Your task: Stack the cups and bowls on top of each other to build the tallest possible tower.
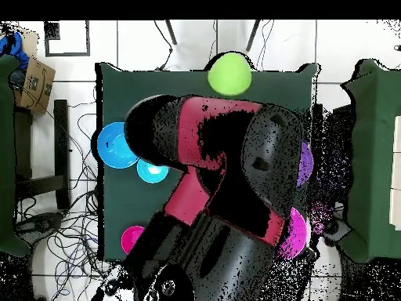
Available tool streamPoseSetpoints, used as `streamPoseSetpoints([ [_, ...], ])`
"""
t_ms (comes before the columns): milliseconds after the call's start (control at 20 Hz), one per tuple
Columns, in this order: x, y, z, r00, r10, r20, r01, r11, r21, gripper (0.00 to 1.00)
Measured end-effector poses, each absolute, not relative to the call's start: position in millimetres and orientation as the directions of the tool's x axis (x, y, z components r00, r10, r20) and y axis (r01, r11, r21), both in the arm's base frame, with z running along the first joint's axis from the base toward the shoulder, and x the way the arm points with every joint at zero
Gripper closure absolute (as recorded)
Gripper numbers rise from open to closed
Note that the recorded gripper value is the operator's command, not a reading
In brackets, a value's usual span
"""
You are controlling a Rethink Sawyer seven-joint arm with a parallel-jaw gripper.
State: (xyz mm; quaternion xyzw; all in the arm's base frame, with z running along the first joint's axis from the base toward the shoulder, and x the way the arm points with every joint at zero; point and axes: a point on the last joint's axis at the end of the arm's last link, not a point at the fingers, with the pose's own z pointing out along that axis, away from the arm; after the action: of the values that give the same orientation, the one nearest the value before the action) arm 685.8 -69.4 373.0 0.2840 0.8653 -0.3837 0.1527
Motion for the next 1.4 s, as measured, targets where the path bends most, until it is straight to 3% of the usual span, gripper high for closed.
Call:
streamPoseSetpoints([
  [750, 696, -61, 332, -0.824, 0.341, -0.452, 0.564, 0.570, -0.598, 0.00],
  [1400, 744, -147, 278, -0.734, 0.452, -0.507, 0.644, 0.701, -0.308, 0.00],
])
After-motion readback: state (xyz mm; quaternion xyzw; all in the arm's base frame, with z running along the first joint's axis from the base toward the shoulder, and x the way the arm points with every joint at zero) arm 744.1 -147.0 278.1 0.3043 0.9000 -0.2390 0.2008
